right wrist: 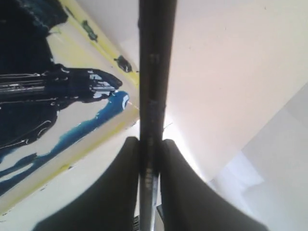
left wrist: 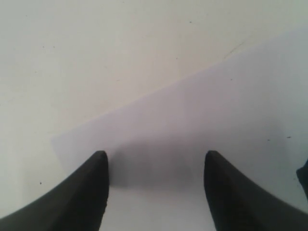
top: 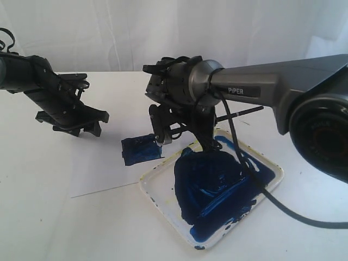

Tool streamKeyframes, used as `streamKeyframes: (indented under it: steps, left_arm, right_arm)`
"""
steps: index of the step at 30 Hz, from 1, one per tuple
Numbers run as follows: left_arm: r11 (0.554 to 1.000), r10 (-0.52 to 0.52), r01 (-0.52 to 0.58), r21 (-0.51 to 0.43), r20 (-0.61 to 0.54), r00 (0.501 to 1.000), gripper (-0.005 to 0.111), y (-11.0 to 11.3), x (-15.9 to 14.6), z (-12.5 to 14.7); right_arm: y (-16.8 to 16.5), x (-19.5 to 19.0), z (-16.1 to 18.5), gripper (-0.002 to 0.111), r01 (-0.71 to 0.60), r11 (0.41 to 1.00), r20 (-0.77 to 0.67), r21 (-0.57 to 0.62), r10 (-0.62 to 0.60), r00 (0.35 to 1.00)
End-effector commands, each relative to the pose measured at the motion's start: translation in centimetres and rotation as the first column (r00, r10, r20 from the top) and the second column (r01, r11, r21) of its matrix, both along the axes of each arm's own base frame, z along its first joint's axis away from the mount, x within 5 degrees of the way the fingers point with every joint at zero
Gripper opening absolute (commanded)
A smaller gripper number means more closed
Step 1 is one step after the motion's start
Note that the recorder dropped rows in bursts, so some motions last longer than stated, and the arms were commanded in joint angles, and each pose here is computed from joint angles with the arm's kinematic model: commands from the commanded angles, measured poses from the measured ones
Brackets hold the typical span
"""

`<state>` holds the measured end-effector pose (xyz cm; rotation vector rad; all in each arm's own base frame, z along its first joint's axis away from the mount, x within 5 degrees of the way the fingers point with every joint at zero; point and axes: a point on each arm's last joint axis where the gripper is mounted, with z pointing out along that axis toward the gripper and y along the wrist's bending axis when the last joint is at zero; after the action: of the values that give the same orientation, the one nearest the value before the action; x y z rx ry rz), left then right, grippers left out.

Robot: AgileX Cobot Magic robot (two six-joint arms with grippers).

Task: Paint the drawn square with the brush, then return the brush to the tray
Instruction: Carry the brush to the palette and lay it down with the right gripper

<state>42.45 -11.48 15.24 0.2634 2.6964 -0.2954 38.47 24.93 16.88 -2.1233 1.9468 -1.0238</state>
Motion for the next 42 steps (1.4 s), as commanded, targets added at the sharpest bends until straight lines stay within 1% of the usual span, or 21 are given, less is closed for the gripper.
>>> streamKeyframes:
  steps: [1,5,11,14,16,18,19,20,21,22,25,27,29,31,35,39,42]
  left_arm:
    - [1.000,0.004,-0.004,-0.001,-0.037,0.999,0.062,0.0,-0.3,-0.5]
    - [1.000,0.004,-0.004,-0.001,-0.037,0.999,0.062,0.0,-0.3,-0.5]
    - [1.000,0.004,-0.004,-0.001,-0.035,0.999,0.062,0.0,-0.3,-0.5]
    - [1.000,0.004,-0.004,-0.001,-0.035,0.999,0.062,0.0,-0.3,-0.5]
    - [1.000,0.004,-0.004,-0.001,-0.035,0.999,0.062,0.0,-0.3,-0.5]
    - [1.000,0.004,-0.004,-0.001,-0.035,0.999,0.062,0.0,-0.3,-0.5]
    - [1.000,0.004,-0.004,-0.001,-0.035,0.999,0.062,0.0,-0.3,-0.5]
    - [1.000,0.004,-0.004,-0.001,-0.035,0.999,0.062,0.0,-0.3,-0.5]
    - [1.000,0.004,-0.004,-0.001,-0.035,0.999,0.062,0.0,-0.3,-0.5]
    - [1.000,0.004,-0.004,-0.001,-0.035,0.999,0.062,0.0,-0.3,-0.5]
    - [1.000,0.004,-0.004,-0.001,-0.035,0.999,0.062,0.0,-0.3,-0.5]
    - [1.000,0.004,-0.004,-0.001,-0.035,0.999,0.062,0.0,-0.3,-0.5]
    - [1.000,0.004,-0.004,-0.001,-0.035,0.999,0.062,0.0,-0.3,-0.5]
    - [1.000,0.005,-0.005,-0.001,-0.033,0.999,0.062,0.0,-0.3,-0.5]
    - [1.000,0.005,-0.005,-0.001,-0.033,0.999,0.062,0.0,-0.3,-0.5]
    - [1.000,0.005,-0.005,-0.001,-0.033,0.999,0.062,0.0,-0.3,-0.5]
    - [1.000,0.005,-0.005,-0.001,-0.033,0.999,0.062,0.0,-0.3,-0.5]
  right_arm:
    - [-0.2,0.1,0.9,0.000,0.031,1.000,0.048,-0.001,-0.031,0.998]
    - [-0.7,0.1,1.7,0.000,0.075,0.996,0.044,0.046,-0.077,0.996]
    - [-3.1,0.3,5.1,0.000,0.163,0.977,0.036,0.138,-0.169,0.985]
    - [-5.1,0.0,6.2,0.000,0.197,0.975,-0.055,0.104,-0.192,0.980]
    - [-6.1,0.2,6.7,0.000,0.194,0.975,-0.089,0.111,-0.185,0.979]
    - [-8.1,0.5,7.5,0.000,0.228,0.964,-0.104,0.134,-0.215,0.971]
    - [-8.9,0.3,7.7,0.000,0.207,0.970,-0.134,0.125,-0.190,0.973]
    - [-9.7,-0.2,7.7,0.000,0.160,0.981,-0.181,0.108,-0.139,0.974]
    - [-10.3,-0.7,7.6,0.000,0.114,0.991,-0.215,0.076,-0.095,0.972]
    - [-11.0,-1.0,7.4,0.000,0.103,0.993,-0.230,0.052,-0.089,0.969]
    - [-12.1,-2.2,5.7,0.000,0.108,0.994,-0.285,-0.007,-0.105,0.953]
    - [-12.4,-2.6,4.5,0.000,0.081,0.996,-0.324,-0.049,-0.092,0.942]
    - [-13.0,-2.9,3.1,0.000,0.054,0.991,-0.349,-0.125,-0.095,0.932]
    - [-13.4,-3.1,1.8,0.000,0.045,0.984,-0.369,-0.173,-0.108,0.923]
    - [-13.4,-2.9,0.2,0.000,0.103,0.977,-0.366,-0.186,-0.166,0.915]
    - [-13.4,-2.9,0.1,0.000,0.135,0.974,-0.352,-0.181,-0.192,0.916]
    - [-13.4,-2.9,0.0,0.002,0.136,0.974,-0.353,-0.180,-0.193,0.916]
